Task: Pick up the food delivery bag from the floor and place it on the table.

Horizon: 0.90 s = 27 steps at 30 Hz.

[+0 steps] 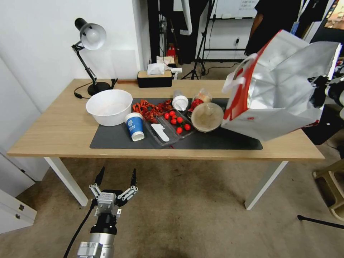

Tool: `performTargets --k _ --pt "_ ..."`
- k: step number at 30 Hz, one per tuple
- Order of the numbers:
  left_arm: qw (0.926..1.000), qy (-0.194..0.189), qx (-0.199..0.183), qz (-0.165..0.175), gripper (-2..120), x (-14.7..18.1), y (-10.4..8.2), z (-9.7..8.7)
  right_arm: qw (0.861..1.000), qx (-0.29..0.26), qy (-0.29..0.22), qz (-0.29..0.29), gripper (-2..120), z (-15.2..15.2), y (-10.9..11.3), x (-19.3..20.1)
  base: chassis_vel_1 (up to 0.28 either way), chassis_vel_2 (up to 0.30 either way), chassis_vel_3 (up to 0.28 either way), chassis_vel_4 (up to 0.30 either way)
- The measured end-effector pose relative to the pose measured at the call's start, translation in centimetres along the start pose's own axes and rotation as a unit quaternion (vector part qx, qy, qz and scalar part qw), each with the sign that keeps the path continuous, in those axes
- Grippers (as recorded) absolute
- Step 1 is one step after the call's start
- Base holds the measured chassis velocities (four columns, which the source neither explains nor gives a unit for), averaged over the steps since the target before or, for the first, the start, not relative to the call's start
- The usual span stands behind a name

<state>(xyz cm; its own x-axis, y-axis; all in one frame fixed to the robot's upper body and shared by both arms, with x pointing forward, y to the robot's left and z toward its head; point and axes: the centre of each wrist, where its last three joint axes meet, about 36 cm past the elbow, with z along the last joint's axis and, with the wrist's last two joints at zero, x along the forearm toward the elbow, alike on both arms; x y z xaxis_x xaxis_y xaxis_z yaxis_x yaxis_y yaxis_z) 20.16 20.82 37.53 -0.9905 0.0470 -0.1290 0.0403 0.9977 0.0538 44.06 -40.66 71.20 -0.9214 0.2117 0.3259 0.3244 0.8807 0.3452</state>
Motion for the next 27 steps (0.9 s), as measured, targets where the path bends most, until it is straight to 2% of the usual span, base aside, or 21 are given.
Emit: performTargets --k 17,27 --pt "1.0000 0.001 0.000 -0.002 100 0.0 0.1 0.0 0.999 -0.003 0.038 0.002 0 1.3 2.1 -2.5 0.000 0.000 0.000 0.000" --pt "1.0000 0.000 0.001 -0.005 100 0.0 0.0 0.0 0.999 0.007 0.048 0.013 0 1.5 2.0 -3.1 0.000 0.000 0.000 0.000"
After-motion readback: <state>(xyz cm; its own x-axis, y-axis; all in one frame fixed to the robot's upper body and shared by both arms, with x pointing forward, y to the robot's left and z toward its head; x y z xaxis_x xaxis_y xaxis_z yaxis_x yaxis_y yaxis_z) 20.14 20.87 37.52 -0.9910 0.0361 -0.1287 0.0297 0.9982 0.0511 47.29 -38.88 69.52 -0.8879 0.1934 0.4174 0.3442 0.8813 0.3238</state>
